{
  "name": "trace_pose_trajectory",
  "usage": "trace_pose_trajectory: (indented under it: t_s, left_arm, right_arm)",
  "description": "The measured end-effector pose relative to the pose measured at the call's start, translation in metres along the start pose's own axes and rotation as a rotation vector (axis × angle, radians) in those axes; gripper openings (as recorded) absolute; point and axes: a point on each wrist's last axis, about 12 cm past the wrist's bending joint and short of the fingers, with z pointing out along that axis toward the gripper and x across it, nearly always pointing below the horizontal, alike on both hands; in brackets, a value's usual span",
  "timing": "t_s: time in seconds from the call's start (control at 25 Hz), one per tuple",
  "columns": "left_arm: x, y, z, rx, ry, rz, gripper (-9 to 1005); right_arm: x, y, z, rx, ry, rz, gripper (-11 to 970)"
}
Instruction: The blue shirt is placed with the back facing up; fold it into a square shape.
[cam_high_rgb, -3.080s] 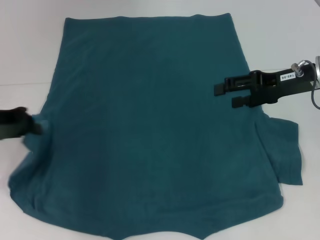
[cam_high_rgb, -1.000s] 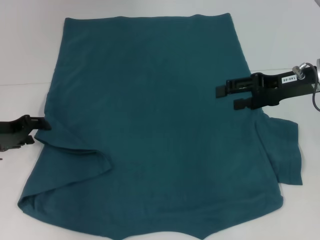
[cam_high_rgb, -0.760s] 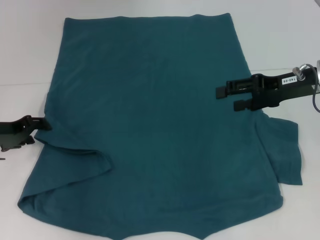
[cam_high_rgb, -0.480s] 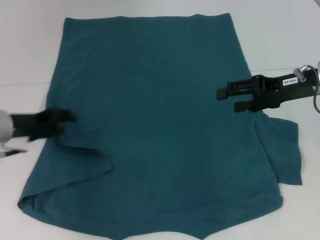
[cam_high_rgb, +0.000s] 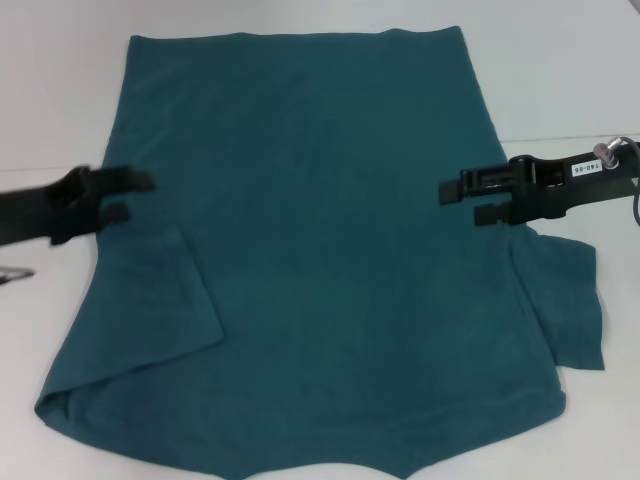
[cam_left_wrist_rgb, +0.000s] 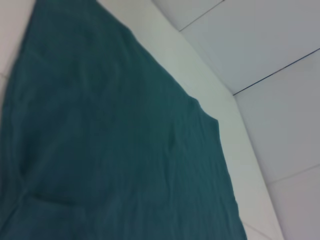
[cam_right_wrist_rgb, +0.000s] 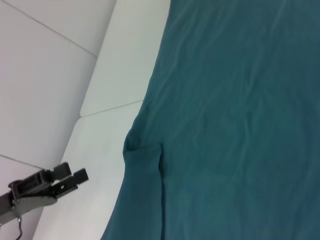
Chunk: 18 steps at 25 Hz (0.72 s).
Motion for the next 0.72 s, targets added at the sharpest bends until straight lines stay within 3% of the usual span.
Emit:
trace_pose_trajectory:
  t_s: [0.2,0.36,0.52,0.72]
  left_arm:
    - [0.014,0.011,-0.029,0.007,0.095,0.038,633]
    - [0.038,0.006,-0.051,0.104,0.248,0.144,633]
    - [0.058,0.006,-0.058,0.159,0.326,0.141,633]
    - [0.064,0.011,-0.059,0.152,0.312,0.114,633]
  right_arm:
    - [-0.001,-0.001,-0.003,0.014,-0.008,-0.083,940]
    - [-0.001,-0.004,-0.007,0.033,-0.030,-0.126,941]
    - [-0.002,-0.010,-0.017,0.088,-0.025,-0.144,941]
    - [-0.002,-0.023,-0.045,0.254,0.057,-0.088,940]
